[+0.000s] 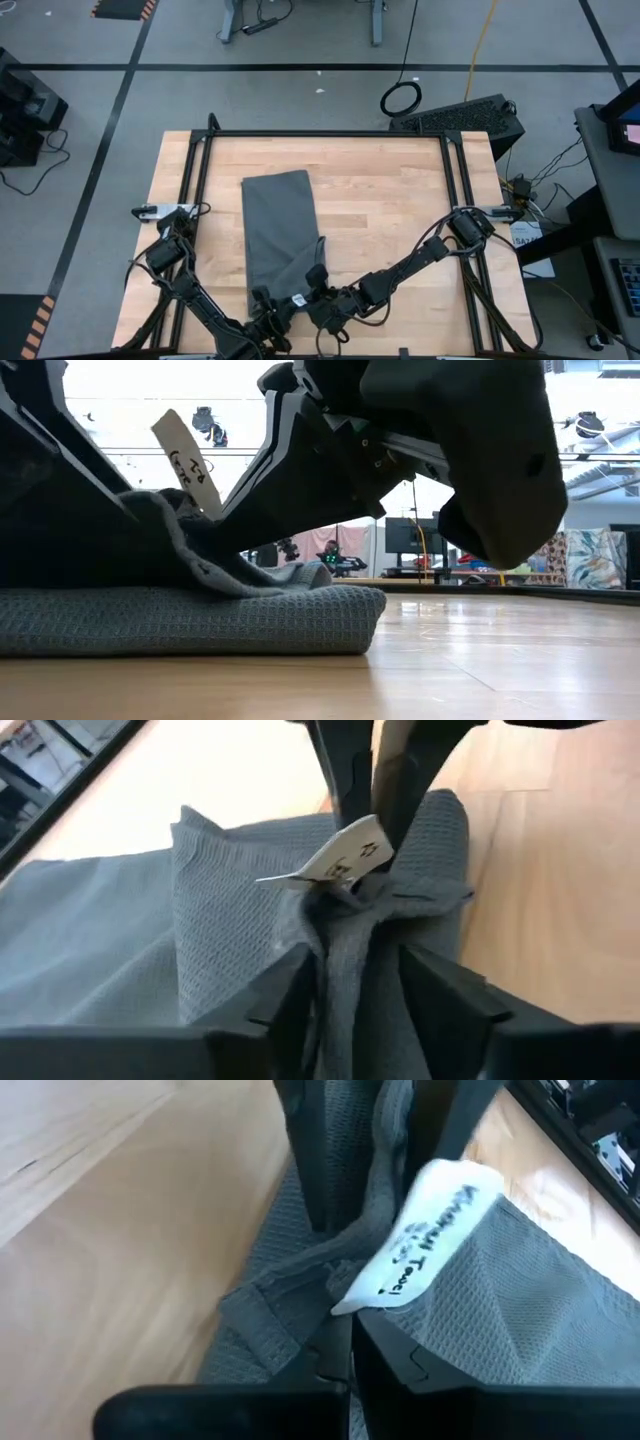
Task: Roll towel into tight, uniform cylinder
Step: Roll the gray towel
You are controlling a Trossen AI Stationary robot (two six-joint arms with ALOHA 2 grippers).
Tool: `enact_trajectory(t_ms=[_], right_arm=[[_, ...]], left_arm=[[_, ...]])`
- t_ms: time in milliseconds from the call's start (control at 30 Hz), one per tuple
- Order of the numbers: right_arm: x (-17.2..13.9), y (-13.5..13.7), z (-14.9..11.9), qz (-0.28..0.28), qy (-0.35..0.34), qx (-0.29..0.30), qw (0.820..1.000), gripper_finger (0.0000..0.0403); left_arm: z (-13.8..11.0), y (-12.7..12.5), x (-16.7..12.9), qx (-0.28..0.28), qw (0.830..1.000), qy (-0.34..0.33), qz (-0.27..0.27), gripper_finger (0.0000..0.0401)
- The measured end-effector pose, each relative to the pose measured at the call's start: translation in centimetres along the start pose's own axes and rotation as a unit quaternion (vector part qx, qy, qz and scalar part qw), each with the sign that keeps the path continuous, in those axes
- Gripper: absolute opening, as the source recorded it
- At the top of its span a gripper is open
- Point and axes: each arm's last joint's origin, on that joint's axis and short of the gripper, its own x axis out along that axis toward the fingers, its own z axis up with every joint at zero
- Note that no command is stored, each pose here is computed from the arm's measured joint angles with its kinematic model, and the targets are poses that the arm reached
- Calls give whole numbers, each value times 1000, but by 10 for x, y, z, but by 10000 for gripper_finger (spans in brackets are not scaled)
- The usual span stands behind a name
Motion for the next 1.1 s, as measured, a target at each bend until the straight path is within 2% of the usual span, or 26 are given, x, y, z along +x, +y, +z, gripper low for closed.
enact_trajectory(t_ms=[133,400,633,933,1100], right_arm=[[0,0,0,0,0,-1,1000,1],[-3,2,-1,3,9,-9,1000,0],[-19,4,2,3,29,-4,1000,0],[-25,16,3,15,32,18,999,0],[-27,19,4,16,30,19,999,0]], left_arm=[[4,2,6,18,1000,-3,9,186],[10,8,18,79,997,9,23,190],[9,9,18,89,995,22,24,189],[9,9,18,87,996,22,23,189],[8,9,19,92,995,22,24,158]])
